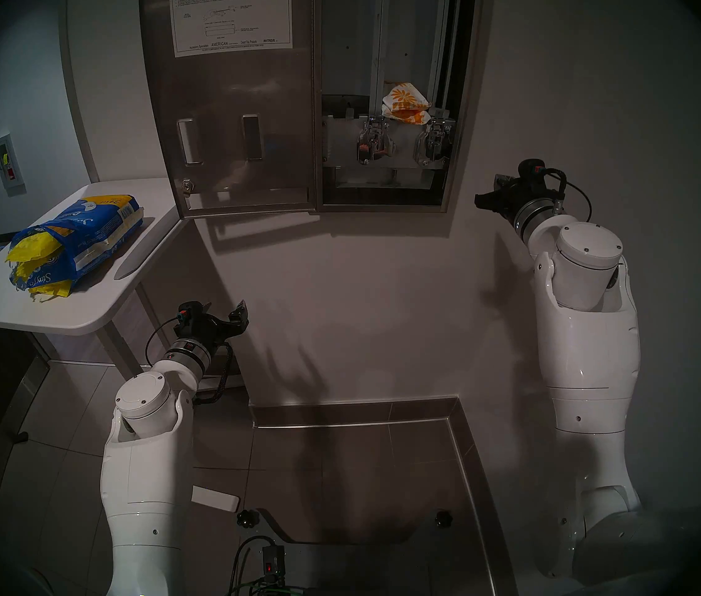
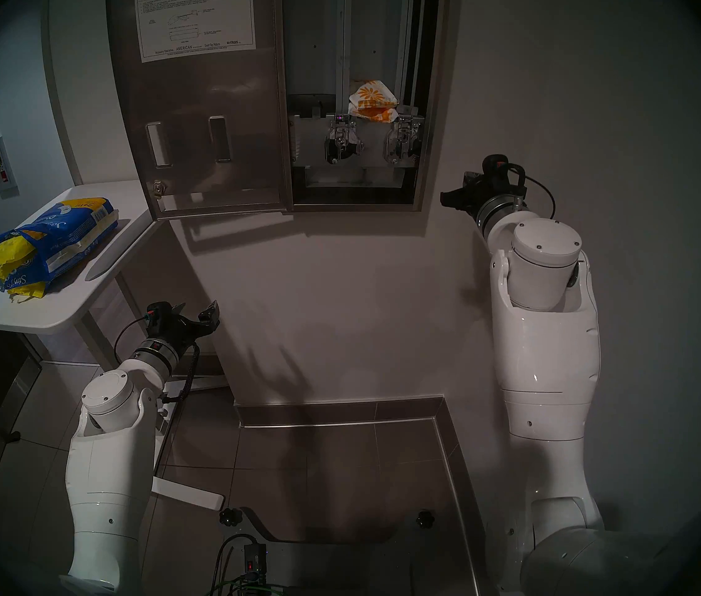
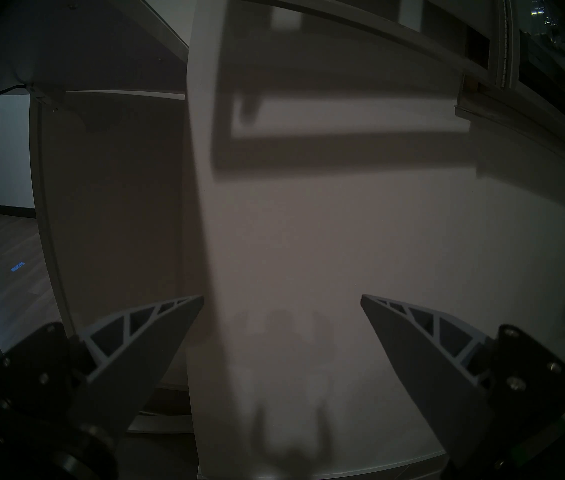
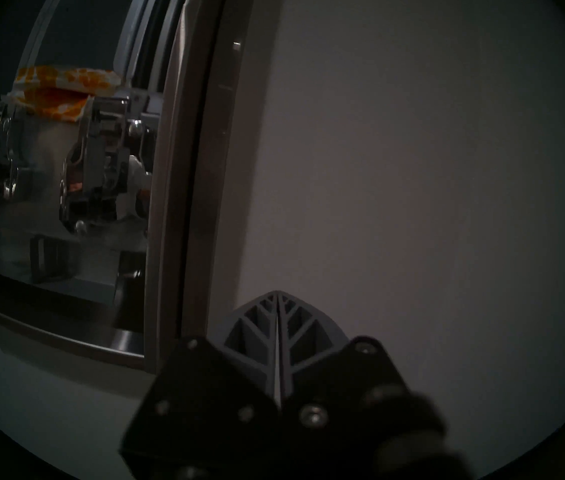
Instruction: Open the dispenser door, put the pads inside, close the door
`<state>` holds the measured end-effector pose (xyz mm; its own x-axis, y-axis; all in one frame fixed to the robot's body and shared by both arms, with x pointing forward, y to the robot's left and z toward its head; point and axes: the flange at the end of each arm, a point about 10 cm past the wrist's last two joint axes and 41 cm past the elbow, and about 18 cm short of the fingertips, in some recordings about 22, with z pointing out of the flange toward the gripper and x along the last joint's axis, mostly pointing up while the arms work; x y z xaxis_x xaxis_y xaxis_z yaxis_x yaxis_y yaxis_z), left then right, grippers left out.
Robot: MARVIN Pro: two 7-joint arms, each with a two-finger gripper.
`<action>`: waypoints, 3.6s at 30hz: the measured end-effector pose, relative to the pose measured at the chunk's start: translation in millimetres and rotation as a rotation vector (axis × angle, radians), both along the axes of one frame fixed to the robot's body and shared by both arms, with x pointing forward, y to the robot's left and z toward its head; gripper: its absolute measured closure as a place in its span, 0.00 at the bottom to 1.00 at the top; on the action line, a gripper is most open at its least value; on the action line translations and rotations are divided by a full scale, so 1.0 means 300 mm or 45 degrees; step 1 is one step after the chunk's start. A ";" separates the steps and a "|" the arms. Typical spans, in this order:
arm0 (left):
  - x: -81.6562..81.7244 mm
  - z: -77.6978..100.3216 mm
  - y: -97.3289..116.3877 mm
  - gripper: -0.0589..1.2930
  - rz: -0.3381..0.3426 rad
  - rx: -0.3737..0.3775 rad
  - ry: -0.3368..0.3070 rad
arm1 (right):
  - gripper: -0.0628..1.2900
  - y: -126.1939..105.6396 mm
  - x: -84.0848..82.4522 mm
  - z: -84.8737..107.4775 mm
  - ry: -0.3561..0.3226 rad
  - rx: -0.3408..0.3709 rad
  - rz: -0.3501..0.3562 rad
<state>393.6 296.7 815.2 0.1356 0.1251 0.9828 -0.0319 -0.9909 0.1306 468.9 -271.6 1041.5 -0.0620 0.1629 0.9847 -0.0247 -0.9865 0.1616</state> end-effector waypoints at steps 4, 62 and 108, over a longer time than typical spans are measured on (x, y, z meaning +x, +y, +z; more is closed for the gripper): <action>0.000 0.000 0.000 0.04 0.000 0.000 0.000 | 0.98 -0.004 0.000 -0.024 0.021 0.001 -0.017; 0.099 0.262 -0.089 0.04 -0.147 0.003 -0.268 | 0.86 -0.008 0.008 -0.083 0.129 -0.028 -0.095; -0.103 0.790 0.156 0.04 -0.334 0.346 -0.712 | 0.86 -0.009 0.008 -0.083 0.128 -0.030 -0.097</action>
<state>362.7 343.5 1052.1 -0.4106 -0.1040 0.9059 -0.2666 -0.9364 -0.2283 471.3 -274.4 1016.7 0.0503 0.1864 0.9812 -0.0821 -0.9783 0.1901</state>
